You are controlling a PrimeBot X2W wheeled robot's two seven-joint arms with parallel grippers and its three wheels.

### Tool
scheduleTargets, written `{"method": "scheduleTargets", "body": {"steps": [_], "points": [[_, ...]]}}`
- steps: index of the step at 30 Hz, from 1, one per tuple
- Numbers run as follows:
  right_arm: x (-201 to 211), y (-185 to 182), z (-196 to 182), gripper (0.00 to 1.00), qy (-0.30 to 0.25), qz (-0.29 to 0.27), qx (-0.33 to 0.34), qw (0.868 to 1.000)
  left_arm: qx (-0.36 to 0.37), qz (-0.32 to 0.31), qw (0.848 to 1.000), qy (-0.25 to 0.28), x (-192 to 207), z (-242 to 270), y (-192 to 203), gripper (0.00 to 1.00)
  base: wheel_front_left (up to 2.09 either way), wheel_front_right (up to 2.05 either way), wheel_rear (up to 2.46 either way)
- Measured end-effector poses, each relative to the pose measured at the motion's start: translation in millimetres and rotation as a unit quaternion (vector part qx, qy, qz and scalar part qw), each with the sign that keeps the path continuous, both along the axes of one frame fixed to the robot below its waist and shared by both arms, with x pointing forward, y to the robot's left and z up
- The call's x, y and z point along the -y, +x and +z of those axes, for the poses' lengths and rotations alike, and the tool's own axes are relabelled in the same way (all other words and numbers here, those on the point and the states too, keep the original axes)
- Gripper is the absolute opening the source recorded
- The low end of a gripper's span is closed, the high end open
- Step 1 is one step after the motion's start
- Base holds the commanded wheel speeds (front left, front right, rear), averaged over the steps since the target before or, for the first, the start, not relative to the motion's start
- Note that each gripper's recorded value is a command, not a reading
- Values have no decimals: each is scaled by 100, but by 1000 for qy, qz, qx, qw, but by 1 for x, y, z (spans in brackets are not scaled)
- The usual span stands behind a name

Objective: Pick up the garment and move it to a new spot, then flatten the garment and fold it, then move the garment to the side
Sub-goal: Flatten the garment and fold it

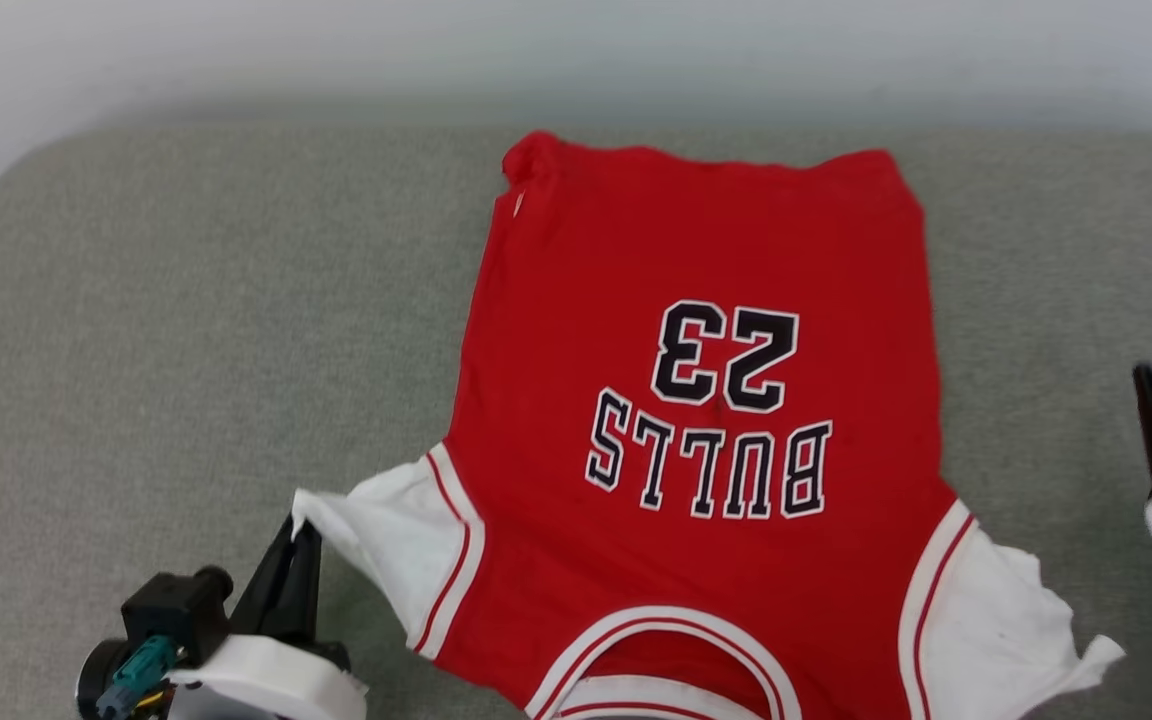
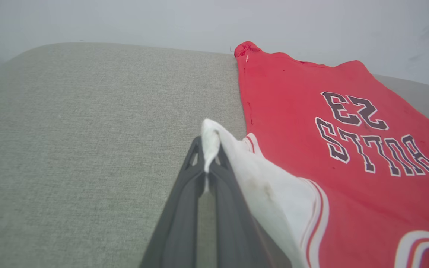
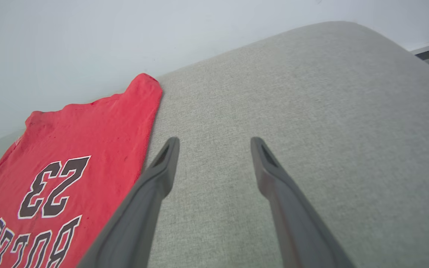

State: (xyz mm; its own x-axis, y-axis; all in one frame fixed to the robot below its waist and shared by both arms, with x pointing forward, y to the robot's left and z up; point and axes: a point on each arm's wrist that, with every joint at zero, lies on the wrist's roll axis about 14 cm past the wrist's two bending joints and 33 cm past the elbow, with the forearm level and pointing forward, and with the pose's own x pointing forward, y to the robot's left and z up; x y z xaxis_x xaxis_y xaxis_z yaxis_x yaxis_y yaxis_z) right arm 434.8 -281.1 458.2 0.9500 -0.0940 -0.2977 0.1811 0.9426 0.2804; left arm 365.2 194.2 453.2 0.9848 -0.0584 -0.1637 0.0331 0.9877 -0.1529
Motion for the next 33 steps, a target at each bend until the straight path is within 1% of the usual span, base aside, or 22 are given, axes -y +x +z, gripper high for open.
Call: {"method": "scheduleTargets", "body": {"steps": [4,7,11,16,19,24,26,28,30,31,32,33], "points": [[-4,52,-4,100,0,26,-42,999,16,4,1000,-6,6,5,16,0,0,0,0],[-17,87,-12,100,3,53,-80,995,23,9,1000,-9,7,5,24,0,0,0,0],[-39,125,-26,100,-5,95,-142,985,26,13,1000,-7,5,4,31,0,0,0,0],[-65,169,-36,100,-28,137,-187,972,28,22,999,-8,3,0,39,0,0,0,0],[-83,186,-50,100,-40,161,-216,962,31,29,999,-6,0,-1,44,0,0,0,0],[-100,203,-81,100,-48,179,-254,949,24,44,999,-5,-6,-10,50,0,0,0,0],[-106,203,-97,100,-49,184,-274,943,18,49,999,-4,-9,-16,51,0,0,0,0],[-109,198,-113,100,-49,190,-306,932,13,53,998,-4,-11,-21,51,0,0,0,0],[-111,194,-121,100,-42,193,-335,921,11,55,998,-2,-13,-23,50,0,0,0,0],[-110,192,-124,78,-38,192,-345,918,10,54,998,0,-13,-24,50,0,0,0,0],[-109,190,-126,45,-32,190,-355,915,10,56,998,0,-14,-24,50,0,0,0,0],[-108,186,-128,0,-22,189,-372,909,12,57,998,-1,-14,-24,51,0,0,0,0]]}}
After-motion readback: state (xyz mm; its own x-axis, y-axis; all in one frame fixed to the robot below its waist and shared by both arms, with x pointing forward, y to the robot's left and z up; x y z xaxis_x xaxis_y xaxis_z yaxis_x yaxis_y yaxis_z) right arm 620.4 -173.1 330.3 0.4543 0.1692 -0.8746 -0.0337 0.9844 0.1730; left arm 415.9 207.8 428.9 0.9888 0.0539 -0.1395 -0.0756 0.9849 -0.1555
